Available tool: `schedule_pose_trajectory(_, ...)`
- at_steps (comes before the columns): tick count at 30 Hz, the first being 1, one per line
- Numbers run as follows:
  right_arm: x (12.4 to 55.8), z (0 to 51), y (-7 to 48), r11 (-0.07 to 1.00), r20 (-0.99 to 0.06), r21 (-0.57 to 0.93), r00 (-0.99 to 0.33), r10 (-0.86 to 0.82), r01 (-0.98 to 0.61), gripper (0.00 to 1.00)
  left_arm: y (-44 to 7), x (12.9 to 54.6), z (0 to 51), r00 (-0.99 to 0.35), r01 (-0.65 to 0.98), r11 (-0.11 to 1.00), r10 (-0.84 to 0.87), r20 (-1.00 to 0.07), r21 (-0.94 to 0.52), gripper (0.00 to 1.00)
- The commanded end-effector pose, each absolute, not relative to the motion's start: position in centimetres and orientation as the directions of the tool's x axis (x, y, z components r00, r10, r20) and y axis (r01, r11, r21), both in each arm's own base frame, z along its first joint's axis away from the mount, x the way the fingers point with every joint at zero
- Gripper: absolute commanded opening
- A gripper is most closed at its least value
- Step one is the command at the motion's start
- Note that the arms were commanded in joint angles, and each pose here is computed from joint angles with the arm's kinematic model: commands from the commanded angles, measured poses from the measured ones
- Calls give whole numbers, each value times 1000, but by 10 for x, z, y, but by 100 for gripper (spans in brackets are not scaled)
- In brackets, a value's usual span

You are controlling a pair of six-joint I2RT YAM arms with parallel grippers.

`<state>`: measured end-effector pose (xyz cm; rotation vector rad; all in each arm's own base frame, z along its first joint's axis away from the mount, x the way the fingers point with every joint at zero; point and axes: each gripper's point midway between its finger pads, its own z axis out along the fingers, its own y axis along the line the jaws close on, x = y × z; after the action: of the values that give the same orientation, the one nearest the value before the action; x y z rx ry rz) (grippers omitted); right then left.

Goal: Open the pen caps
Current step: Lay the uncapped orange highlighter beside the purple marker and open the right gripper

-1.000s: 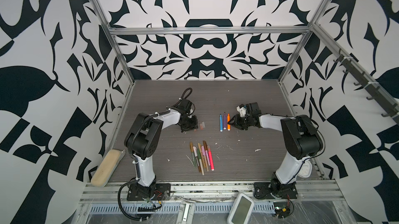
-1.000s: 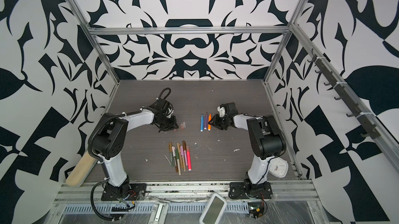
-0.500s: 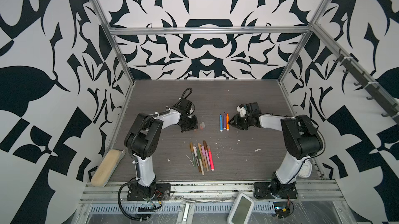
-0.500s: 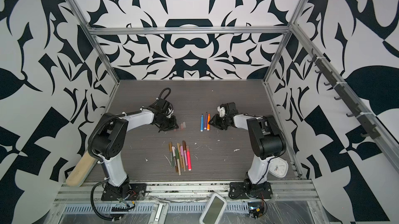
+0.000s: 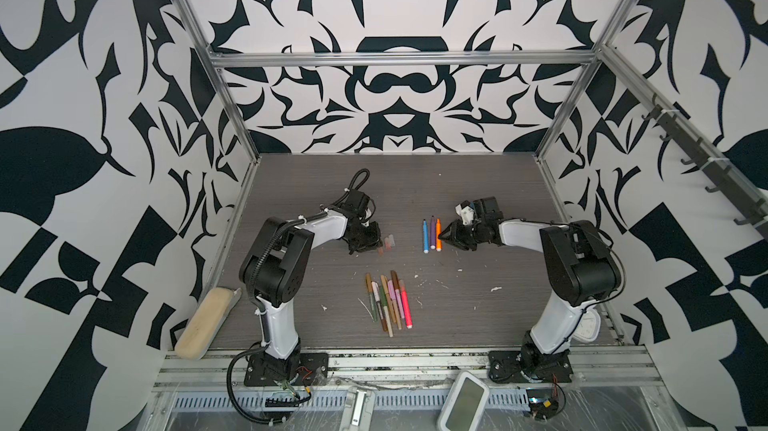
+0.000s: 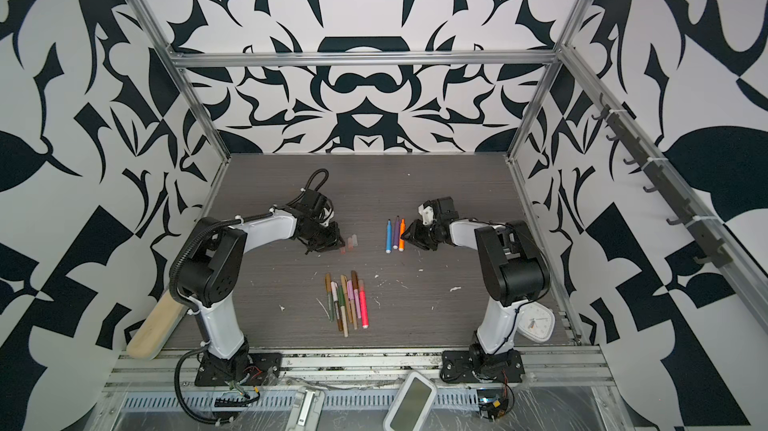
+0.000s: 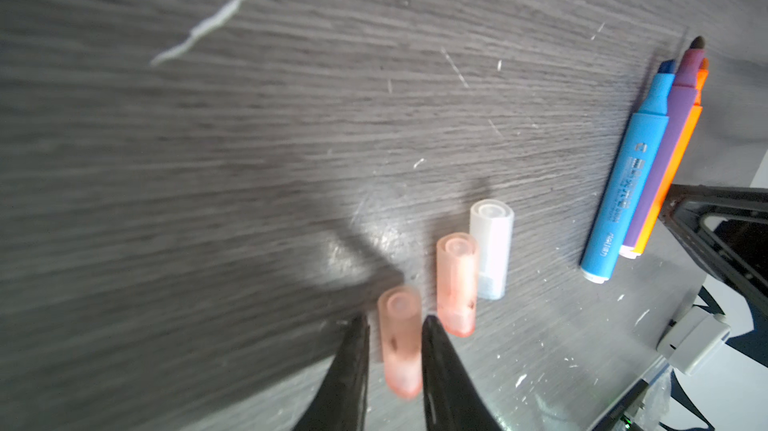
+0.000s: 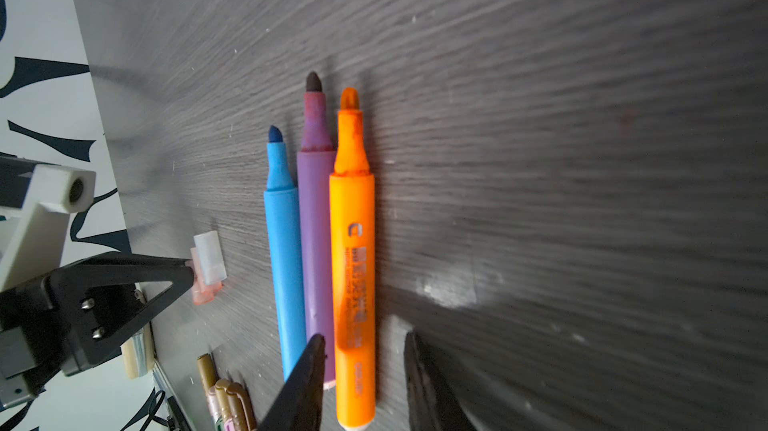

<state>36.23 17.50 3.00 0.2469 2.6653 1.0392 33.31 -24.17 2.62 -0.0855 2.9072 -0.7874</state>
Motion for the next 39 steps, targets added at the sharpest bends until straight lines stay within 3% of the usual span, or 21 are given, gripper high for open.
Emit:
schedule_pose_trajectory(1, 361, 25, 173, 732, -170, 677, -951, 257, 76, 35, -243, 332, 22, -992, -35, 863, -91, -87, -503, 27)
schedule_pose_trajectory(18, 357, 22, 175, 719, -154, 690, -956, 250, 77, 35, -258, 339, 34, -987, -61, 809, -136, -84, -585, 29)
schedule_pose_trajectory(39, 352, 27, 166, 767, -184, 638, -956, 230, 62, 35, -251, 333, 31, -988, -74, 827, -137, -72, -557, 29)
